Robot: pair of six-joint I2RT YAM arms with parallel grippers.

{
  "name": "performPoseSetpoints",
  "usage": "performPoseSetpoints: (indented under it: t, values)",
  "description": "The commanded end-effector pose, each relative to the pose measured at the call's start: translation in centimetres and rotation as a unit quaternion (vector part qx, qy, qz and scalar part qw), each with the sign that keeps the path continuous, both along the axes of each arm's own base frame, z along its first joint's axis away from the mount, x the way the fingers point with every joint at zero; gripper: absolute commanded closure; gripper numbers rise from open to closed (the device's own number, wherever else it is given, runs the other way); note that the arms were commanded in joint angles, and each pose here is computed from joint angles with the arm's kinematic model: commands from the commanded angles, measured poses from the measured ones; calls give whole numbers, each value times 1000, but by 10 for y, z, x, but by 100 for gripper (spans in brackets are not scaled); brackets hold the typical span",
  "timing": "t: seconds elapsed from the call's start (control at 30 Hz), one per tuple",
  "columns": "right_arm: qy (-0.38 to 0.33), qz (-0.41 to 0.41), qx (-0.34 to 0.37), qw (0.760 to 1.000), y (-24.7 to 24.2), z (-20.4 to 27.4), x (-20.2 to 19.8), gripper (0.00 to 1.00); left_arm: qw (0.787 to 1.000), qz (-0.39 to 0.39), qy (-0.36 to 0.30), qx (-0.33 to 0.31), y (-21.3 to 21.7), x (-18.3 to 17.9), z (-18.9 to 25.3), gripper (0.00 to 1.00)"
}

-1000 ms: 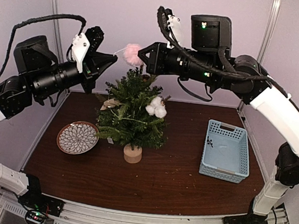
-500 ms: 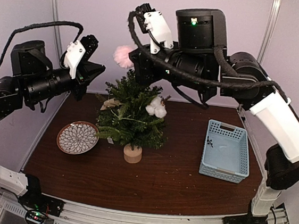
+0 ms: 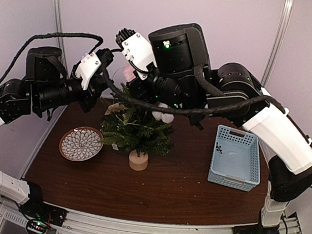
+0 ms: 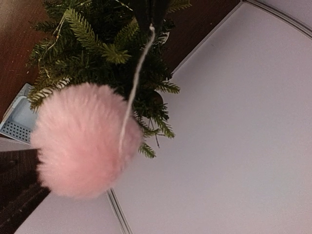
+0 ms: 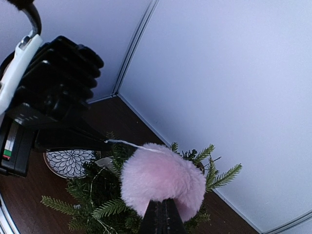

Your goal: Decorate the small christmas tree

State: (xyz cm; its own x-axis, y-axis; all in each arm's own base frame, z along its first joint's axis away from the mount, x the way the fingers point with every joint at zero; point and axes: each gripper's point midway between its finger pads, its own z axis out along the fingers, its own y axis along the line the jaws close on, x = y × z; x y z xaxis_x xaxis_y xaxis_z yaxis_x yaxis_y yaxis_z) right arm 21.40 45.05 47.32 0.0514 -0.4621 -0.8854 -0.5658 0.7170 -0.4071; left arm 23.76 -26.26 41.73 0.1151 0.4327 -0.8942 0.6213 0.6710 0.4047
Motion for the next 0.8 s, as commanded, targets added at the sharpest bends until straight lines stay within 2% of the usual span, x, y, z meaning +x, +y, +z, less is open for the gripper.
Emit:
performPoseSetpoints:
  t: [0.0, 0.47, 0.77]
  values:
    - [-18, -32, -16, 999, -15, 5, 4, 100, 1000, 10, 0, -18, 2, 1, 9, 100]
    - [-15, -41, -42, 998, -14, -12, 11, 100, 998, 27, 36, -41, 3, 9, -2, 100]
    - [-7, -50, -64, 997, -19, -23, 13, 100, 997, 7, 69, -35, -4, 4, -17, 100]
